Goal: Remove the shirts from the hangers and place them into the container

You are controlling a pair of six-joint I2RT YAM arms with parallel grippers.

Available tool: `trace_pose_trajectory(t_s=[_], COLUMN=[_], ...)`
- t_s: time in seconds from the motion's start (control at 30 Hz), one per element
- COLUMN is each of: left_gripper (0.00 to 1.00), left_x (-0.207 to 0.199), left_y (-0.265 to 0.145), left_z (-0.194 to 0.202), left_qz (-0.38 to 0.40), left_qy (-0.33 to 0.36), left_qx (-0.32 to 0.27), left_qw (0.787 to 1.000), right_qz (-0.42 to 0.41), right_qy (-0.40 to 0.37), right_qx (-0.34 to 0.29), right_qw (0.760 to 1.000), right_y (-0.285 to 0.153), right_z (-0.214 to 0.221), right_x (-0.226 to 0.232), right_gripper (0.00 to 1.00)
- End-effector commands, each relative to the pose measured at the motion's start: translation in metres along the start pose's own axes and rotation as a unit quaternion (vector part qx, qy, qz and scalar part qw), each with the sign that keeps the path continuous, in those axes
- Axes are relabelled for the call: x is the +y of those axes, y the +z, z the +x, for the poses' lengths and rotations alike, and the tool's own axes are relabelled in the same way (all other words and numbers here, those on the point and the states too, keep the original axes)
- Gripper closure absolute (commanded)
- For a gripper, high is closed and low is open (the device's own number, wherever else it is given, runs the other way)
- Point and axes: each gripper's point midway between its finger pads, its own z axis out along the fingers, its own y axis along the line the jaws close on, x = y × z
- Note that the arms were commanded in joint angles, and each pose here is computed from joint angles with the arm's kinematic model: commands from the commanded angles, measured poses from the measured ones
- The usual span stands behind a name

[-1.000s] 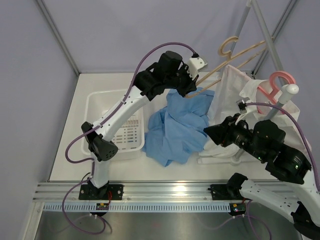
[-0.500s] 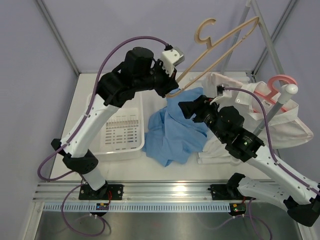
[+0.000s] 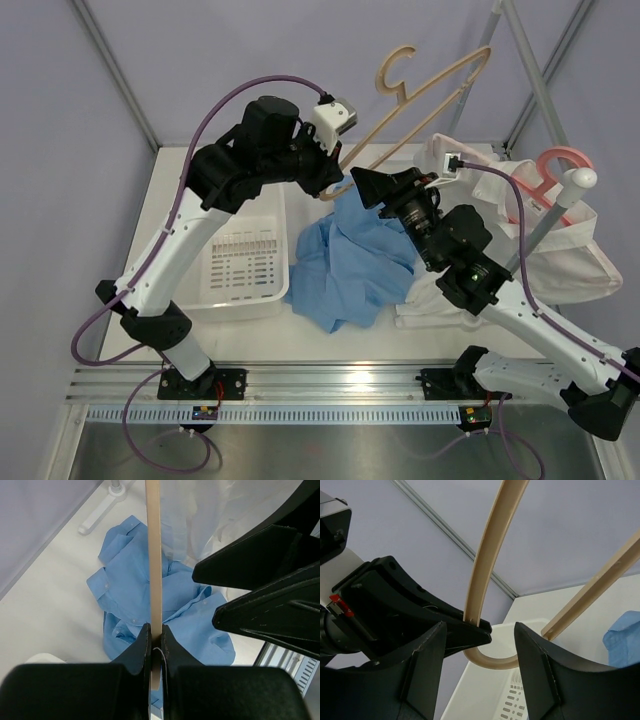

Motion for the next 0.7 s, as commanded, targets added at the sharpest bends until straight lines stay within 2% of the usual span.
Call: trace_pose_trajectory(t_s=[0.0,0.27,0.37,0.43,0.47,0.5,0.53,0.57,0.67], left_gripper=[1.00,1.00,1.00,1.00,1.00,1.00,1.00,1.00,1.00], left_x=[-0.001,-0.005,-0.007,-0.007,-0.007,-0.007,-0.007,-0.007,-0.006], left_y=[-0.008,-0.012,-0.016,-0.017,-0.017,-0.017,-0.017,-0.017,-0.016], left_z=[-0.012,-0.007,-0.007,-0.006,-0.005,-0.005,-0.005,-0.006,-0.006], left_qz=[0.003,0.010,0.012,0.012,0.011,0.012,0.011,0.011,0.010], left_qy=[0.002,0.003,0.001,0.001,0.001,0.001,0.000,0.000,-0.001], left_qx=[-0.027,-0.025,-0.027,-0.030,-0.029,-0.028,-0.028,-0.030,-0.029], left_qw=[1.000,1.000,1.000,0.999,1.000,1.000,1.000,0.999,1.000], right_qz=[-0.027,-0.040,-0.035,-0.034,-0.033,-0.032,-0.030,-0.028,-0.022], right_qy=[0.023,0.027,0.030,0.034,0.039,0.042,0.044,0.049,0.054], right_qx=[-0.051,-0.057,-0.062,-0.062,-0.064,-0.064,-0.061,-0.061,-0.070], right_qw=[0.998,0.997,0.997,0.997,0.997,0.997,0.997,0.997,0.996], right_y=[0.012,0.030,0.036,0.039,0.040,0.041,0.044,0.045,0.049], right_z=[-0.024,-0.023,-0.023,-0.021,-0.021,-0.020,-0.016,-0.016,-0.016], right_x=[0.023,0.035,0.034,0.034,0.033,0.033,0.032,0.032,0.030], right_gripper=[0.36,0.39,0.46,0.59,0.68,0.86,0.94,1.00,1.00])
